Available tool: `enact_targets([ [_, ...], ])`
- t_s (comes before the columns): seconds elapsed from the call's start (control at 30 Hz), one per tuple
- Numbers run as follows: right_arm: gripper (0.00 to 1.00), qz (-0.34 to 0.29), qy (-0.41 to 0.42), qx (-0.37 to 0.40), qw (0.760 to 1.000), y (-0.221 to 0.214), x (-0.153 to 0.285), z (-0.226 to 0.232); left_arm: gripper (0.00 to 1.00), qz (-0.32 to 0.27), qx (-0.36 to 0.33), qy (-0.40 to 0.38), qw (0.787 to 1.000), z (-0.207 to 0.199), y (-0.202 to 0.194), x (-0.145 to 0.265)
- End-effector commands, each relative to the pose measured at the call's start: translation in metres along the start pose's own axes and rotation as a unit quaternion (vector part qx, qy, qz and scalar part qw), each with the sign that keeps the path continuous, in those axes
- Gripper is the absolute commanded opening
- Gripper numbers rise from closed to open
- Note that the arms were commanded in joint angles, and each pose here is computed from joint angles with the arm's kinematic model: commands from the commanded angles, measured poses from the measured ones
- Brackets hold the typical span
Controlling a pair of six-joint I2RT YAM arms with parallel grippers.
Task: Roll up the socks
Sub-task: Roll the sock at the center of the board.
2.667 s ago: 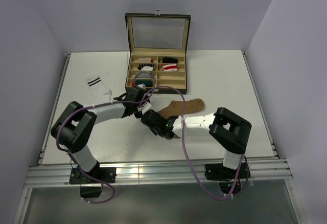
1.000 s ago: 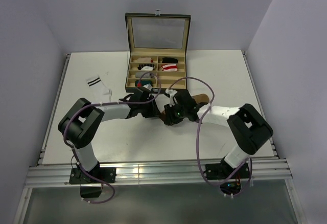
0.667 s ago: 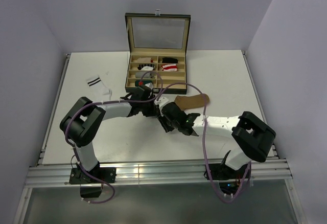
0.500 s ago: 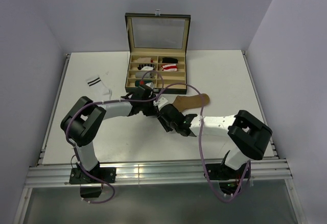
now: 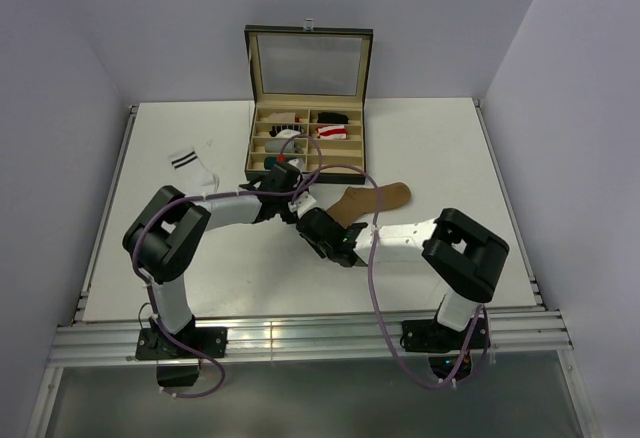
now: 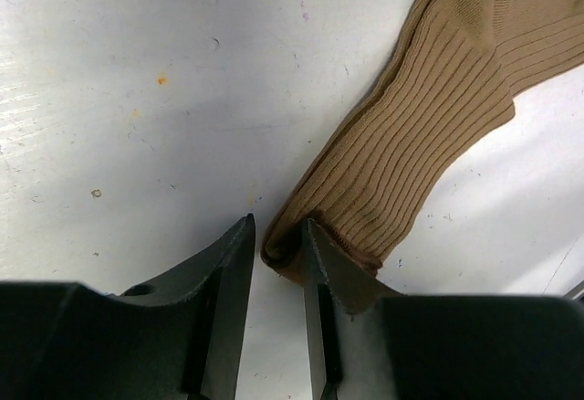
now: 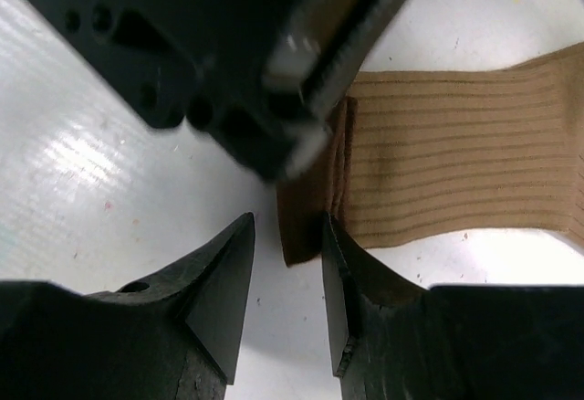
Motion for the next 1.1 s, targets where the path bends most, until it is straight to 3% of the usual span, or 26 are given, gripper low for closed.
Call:
enact_targets([
  [0.0, 0.42, 0.002, -0.018, 0.009, 1.000, 0.008, -0.005, 0.004, 0.34, 0.037, -0.015, 0.035, 0.999, 0.018, -0.020, -0.003],
  [0.3, 0.34, 0.064, -0.026, 0.006, 0.998, -0.011, -0.010, 0.010, 0.34, 0.034, -0.013, 0.034, 0.999, 0.019, -0.015, 0.001],
  [0.4, 0.14, 0.096, -0.030, 0.006, 0.995, -0.021, -0.014, 0.013, 0.35, 0.028, -0.008, 0.032, 0.999, 0.021, -0.010, 0.005],
  [0.5, 0.01, 0.123, -0.013, 0.009, 0.992, -0.032, -0.016, 0.018, 0.39, 0.017, 0.002, 0.028, 0.999, 0.021, -0.003, 0.011],
  [0.73, 0.00, 0.134, 0.133, -0.055, 0.980, -0.019, 0.000, 0.041, 0.56, -0.025, 0.037, 0.029, 0.999, 0.027, 0.011, 0.028],
  [0.87, 0.00, 0.152, 0.240, -0.127, 0.950, -0.007, 0.009, 0.048, 0.66, -0.062, 0.074, 0.032, 0.995, 0.032, 0.019, 0.041],
  [1.07, 0.00, 0.186, 0.359, -0.256, 0.878, -0.002, 0.009, 0.042, 0.72, -0.106, 0.101, 0.019, 0.989, 0.030, 0.027, 0.064],
])
Point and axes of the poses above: each gripper's point midway between its finger pads, its own x axis back along the fingers, its own z axis along the line the jaws close on, y = z × x, the point moved 1 cm from there along x, back along the fingers, and after that the axes turned 10 degrees about -x, right-handed, at the moved point
